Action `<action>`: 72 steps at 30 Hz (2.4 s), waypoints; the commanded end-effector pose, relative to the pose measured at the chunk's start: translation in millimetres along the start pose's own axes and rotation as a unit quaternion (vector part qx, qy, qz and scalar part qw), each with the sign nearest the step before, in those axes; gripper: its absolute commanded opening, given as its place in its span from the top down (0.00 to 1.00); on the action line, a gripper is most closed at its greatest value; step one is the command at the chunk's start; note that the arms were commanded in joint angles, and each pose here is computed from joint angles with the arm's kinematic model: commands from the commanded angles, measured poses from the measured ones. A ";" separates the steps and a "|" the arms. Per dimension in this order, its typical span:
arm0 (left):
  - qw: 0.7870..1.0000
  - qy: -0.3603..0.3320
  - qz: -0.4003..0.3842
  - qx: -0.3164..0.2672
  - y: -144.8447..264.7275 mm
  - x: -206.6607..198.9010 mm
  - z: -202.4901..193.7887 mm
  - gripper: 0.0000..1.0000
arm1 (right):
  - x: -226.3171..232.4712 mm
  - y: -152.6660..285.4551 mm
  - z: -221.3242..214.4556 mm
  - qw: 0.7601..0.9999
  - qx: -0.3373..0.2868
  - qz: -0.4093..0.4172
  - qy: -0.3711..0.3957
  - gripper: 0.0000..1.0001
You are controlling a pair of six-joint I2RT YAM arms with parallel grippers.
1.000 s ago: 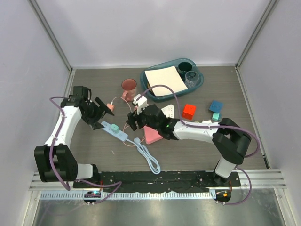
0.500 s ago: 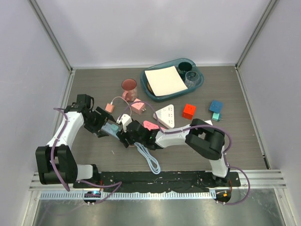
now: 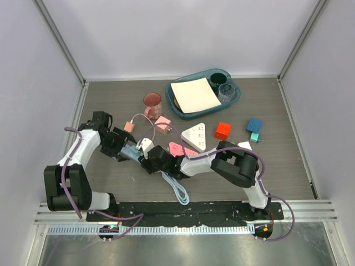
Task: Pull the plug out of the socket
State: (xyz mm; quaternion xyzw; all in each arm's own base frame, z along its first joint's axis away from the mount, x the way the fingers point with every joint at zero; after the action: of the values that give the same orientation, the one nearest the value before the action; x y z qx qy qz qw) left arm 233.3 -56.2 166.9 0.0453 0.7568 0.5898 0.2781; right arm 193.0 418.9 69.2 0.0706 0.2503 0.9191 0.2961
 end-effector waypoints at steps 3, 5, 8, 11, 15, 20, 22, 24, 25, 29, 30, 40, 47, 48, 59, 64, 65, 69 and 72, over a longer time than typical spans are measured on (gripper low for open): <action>1.000 0.001 -0.006 -0.014 -6.8 -12.5 3.5 0.23 | 3.4 -1.4 13.0 0.998 -0.054 -0.006 0.010 0.62; 1.000 -0.009 0.003 -0.005 -14.0 -13.6 -1.8 0.23 | 3.2 -1.2 12.1 0.998 -0.055 -0.006 0.011 0.66; 1.000 -0.007 0.011 0.015 -23.9 -14.8 -2.9 0.24 | 4.6 -1.6 10.9 0.998 -0.055 -0.004 0.015 0.80; 1.000 -0.010 0.018 0.021 -29.5 -18.2 -1.7 0.26 | 7.7 -1.3 10.9 0.998 -0.058 0.000 0.024 0.94; 1.000 -0.018 0.021 0.015 -28.8 -21.9 0.8 0.31 | 8.4 -1.8 8.4 0.998 -0.057 -0.002 0.034 0.99; 0.999 -0.025 0.014 0.019 -27.6 -25.6 1.0 0.58 | 9.0 -2.5 5.0 0.998 -0.059 0.001 0.038 0.99; 0.999 -0.030 0.013 0.028 -27.6 -26.4 0.2 0.73 | 8.0 -4.5 3.2 0.998 -0.058 -0.005 0.040 0.99; 0.999 -0.032 0.011 0.041 -26.4 -26.5 -1.8 0.97 | 9.6 -6.1 -0.4 0.998 -0.046 0.003 0.042 0.99; 0.998 -0.033 0.011 0.044 -26.0 -27.4 -2.0 1.00 | 11.5 -8.3 -1.8 0.998 -0.037 0.012 0.042 0.99; 0.998 -0.049 0.005 0.045 -16.9 -32.5 -3.1 1.00 | 15.5 -15.7 -12.4 0.999 -0.015 0.022 0.030 0.99; 0.998 -0.051 0.005 0.042 -13.9 -33.2 -2.8 1.00 | 15.5 -16.9 -14.6 0.999 -0.012 0.021 0.028 0.99; 0.995 -0.075 -0.030 0.056 4.0 -44.5 -8.4 1.00 | 16.3 -18.9 -37.4 1.000 0.007 0.016 -0.001 0.99; 0.995 -0.094 -0.023 0.039 3.2 -43.4 -3.3 1.00 | 11.9 -12.8 -32.7 1.000 0.011 0.000 -0.002 0.99; 0.995 -0.101 -0.013 0.003 4.4 -44.0 1.9 1.00 | 12.0 -11.8 -31.7 1.000 0.010 -0.002 -0.003 0.99; 0.994 -0.101 -0.004 0.043 -17.8 -28.2 -7.5 1.00 | 14.0 17.0 28.1 0.999 -0.024 0.007 -0.031 0.33; 0.994 -0.102 -0.006 0.043 -18.8 -26.3 -8.4 1.00 | 11.7 23.8 43.3 0.998 -0.050 0.007 -0.021 0.26; 0.994 -0.101 -0.008 0.044 -18.2 -26.5 -8.5 1.00 | 11.5 22.9 45.4 0.999 -0.050 0.007 -0.020 0.27; 0.994 -0.100 -0.005 0.043 -19.6 -25.0 -8.8 1.00 | 11.7 18.0 52.9 0.998 -0.060 0.006 -0.015 0.28; 0.994 -0.098 -0.006 0.052 -21.5 -24.1 -10.0 1.00 | 8.5 10.0 49.7 0.998 -0.053 0.000 -0.016 0.27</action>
State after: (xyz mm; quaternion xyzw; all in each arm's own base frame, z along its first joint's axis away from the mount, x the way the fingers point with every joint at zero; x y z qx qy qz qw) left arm 254.7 -76.6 150.9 0.1232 0.7498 0.5607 0.3292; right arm 185.6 424.0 90.9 0.0783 0.2341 0.9209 0.3017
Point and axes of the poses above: each gripper's point midway between its finger pads, its own y axis back along the fingers, its own x axis along the line the jaws close on, z = x × y, the point moved 8 cm from there along y, back along the fingers, and after that the axes turned 3 degrees about y, right-handed, at the moved point
